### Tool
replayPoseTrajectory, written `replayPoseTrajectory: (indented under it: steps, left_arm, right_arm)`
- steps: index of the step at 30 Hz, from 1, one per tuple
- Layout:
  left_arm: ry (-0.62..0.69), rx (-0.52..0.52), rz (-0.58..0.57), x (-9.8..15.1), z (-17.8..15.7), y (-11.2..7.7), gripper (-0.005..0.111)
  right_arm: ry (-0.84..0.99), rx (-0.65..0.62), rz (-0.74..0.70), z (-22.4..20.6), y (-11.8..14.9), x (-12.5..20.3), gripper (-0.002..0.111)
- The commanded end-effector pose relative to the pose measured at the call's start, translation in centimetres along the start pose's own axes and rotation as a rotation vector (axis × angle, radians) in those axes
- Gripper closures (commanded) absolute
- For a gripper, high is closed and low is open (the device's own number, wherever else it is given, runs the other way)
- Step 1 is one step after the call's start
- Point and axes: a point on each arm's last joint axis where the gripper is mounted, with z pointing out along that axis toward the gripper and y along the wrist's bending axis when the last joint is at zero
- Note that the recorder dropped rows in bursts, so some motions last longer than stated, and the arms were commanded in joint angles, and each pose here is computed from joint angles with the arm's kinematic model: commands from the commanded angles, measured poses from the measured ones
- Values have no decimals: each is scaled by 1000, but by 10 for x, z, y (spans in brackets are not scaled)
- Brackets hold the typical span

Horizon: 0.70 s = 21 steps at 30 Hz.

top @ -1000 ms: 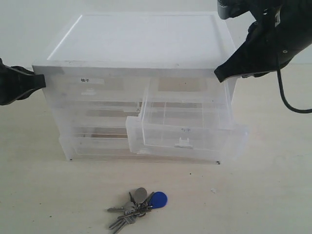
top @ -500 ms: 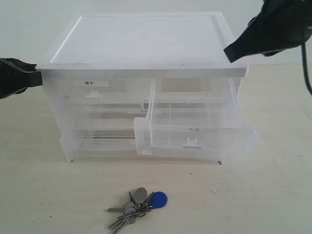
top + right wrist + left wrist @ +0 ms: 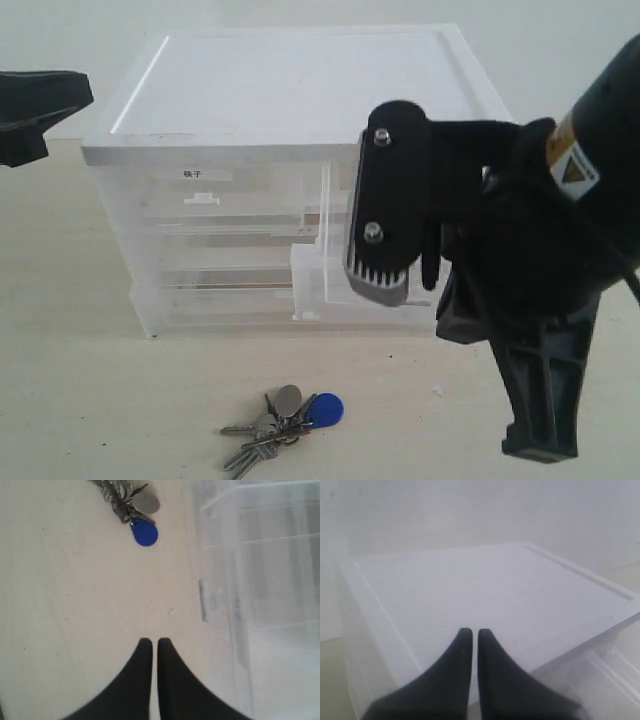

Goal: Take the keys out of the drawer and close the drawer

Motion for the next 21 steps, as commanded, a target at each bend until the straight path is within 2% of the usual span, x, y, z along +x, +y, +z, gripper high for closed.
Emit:
replayPoseTrajectory:
  steps: [1, 4, 7, 10, 21]
  left_arm:
    - [-40, 25, 24, -5, -8, -8, 102]
    - [-31, 26, 22, -3, -6, -7, 102]
    - [-28, 24, 21, -3, -6, -7, 102]
    - [-28, 24, 21, -3, -6, -7, 102]
    - [-28, 24, 21, -3, -6, -7, 102]
  right_arm:
    - [-5, 19, -59, 13, 5, 6, 108]
    - [28, 106, -106, 29, 1, 12, 108]
    - [161, 287, -76, 45, -15, 20, 108]
    - [188, 390, -41, 50, -25, 19, 108]
    - [19, 438, -45, 52, -29, 3, 108]
